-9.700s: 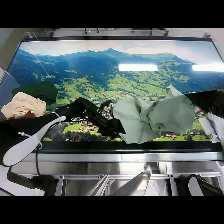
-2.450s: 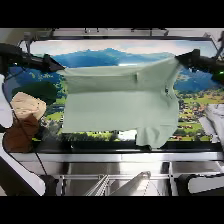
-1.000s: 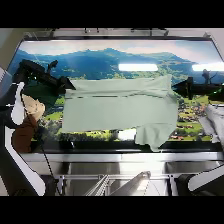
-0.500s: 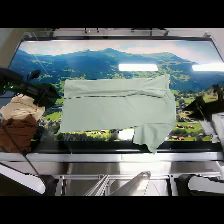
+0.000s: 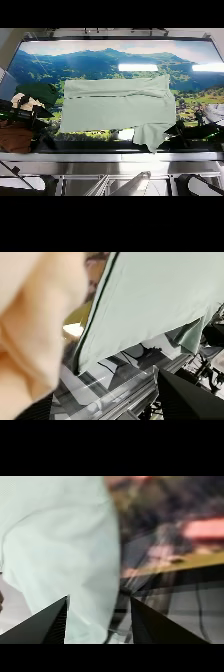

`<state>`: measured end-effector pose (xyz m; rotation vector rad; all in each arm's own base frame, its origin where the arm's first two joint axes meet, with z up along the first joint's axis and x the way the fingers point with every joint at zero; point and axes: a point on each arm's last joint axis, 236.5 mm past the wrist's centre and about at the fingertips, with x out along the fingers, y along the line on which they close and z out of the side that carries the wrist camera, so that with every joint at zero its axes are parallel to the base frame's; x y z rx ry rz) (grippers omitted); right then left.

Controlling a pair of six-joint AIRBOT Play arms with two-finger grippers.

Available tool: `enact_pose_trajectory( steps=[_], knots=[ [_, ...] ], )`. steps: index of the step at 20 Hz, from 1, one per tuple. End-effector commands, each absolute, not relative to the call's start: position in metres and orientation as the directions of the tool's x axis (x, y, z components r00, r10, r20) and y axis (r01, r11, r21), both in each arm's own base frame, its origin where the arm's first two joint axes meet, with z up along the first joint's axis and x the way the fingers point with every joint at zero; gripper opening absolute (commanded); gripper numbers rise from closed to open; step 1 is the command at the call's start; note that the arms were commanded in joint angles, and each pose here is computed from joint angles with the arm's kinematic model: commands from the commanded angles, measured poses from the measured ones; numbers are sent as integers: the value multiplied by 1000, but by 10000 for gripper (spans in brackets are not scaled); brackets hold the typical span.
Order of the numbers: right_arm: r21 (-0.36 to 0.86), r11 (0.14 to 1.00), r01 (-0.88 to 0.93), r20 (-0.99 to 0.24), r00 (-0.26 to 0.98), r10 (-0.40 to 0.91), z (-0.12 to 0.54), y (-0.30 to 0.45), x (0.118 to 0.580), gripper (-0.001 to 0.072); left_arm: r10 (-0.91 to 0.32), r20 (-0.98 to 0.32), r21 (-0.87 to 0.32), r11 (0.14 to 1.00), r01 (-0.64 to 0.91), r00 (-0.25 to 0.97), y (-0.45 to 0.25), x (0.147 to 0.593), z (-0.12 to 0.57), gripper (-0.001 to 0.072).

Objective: Fold the shirts.

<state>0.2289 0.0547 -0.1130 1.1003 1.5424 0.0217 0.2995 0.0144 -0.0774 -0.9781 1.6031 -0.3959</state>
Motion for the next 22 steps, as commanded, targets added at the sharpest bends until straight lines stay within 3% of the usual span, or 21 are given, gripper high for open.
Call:
enact_pose_trajectory(
  steps=[1,2,3,4,6,7,8,9,10,14,16,18,20,22],
  knots=[
    [611,532,587,-743,192,641,-127,73,245,460,-758,-652,-697,592,-405,14,9,289,-90,695],
    [644,508,571,-716,217,663,-125,80,252,456,-752,-660,-692,602,-399,10,5,290,-93,695],
    [674,493,551,-693,239,680,-121,84,258,314,-744,-668,-686,613,-391,5,1,292,-97,694],
    [689,488,536,-680,244,691,-119,86,259,106,-735,-678,-680,626,-383,1,-4,293,-100,695],
    [691,493,529,-681,247,690,-117,86,259,79,-712,-702,-664,658,-354,-6,-14,299,-107,675],
    [693,494,525,-681,249,689,-116,86,259,18,-702,-713,-658,673,-337,-9,-19,302,-110,562],
    [695,495,522,-680,251,689,-114,86,260,18,-696,-718,-655,684,-322,-18,-24,303,-111,435],
    [697,498,517,-680,255,687,-113,86,260,18,-686,-727,-649,697,-306,-21,-29,305,-113,375],
    [700,503,508,-680,258,686,-112,86,261,18,-681,-732,-646,708,-287,-32,-36,306,-114,346],
    [702,504,503,-679,256,688,-111,86,260,18,-678,-724,-646,731,-219,-125,-64,294,-113,345],
    [705,504,499,-674,250,695,-110,88,259,18,-651,-736,-623,759,-190,-189,-67,280,-118,267],
    [708,507,491,-671,243,701,-109,89,257,18,-627,-740,-598,779,-189,-243,-64,261,-126,266],
    [707,510,490,-671,238,702,-109,89,256,18,-638,-731,-598,770,-221,-243,-62,254,-130,24],
    [709,508,489,-668,234,707,-109,91,255,18,-651,-727,-605,758,-246,-219,-58,257,-129,21]
  ],
)
